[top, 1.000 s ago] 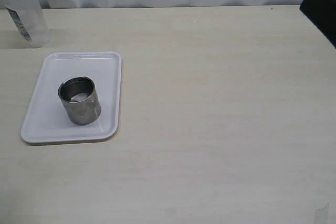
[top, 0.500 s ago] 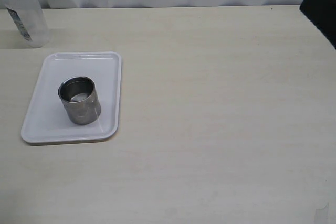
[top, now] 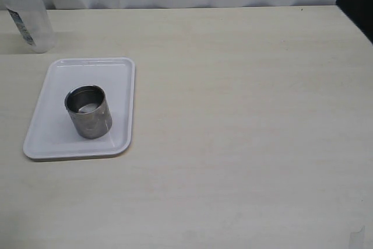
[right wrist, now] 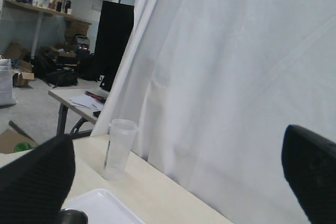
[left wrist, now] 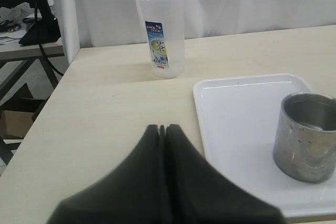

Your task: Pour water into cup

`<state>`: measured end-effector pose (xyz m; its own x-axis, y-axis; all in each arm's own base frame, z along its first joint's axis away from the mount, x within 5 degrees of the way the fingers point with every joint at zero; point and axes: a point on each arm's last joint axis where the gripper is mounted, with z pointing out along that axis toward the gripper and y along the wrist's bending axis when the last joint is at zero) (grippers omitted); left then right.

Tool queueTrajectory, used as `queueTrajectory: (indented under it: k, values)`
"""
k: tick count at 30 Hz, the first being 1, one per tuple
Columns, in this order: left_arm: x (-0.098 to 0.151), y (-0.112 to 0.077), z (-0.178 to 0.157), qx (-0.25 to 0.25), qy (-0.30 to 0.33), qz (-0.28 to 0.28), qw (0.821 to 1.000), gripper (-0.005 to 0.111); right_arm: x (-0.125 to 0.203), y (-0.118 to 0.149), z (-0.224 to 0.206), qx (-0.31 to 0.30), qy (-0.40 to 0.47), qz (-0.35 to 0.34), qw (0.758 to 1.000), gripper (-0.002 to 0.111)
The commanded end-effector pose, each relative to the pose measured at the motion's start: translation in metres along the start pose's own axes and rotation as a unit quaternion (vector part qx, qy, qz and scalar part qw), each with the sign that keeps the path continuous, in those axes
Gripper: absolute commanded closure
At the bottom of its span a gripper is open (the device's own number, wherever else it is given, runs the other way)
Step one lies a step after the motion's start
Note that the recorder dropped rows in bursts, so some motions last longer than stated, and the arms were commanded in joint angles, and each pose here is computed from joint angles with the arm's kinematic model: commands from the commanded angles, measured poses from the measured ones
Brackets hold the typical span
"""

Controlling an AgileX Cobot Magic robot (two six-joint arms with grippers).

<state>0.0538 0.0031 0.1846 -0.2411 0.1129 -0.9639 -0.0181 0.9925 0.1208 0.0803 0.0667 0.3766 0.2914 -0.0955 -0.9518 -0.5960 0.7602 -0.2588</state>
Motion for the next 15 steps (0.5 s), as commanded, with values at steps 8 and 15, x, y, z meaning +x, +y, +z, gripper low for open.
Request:
queueTrajectory:
  k: [8,15]
  values:
    - [-0.001,0.000,0.000,0.002,-0.010,0.000,1.000,0.107,0.035,-0.016,-0.012,0.130,0.067,0.101,0.984,-0.001]
    - [-0.001,0.000,0.000,0.002,-0.010,0.000,1.000,0.107,0.078,0.006,-0.032,0.072,0.094,0.021,0.993,-0.001]
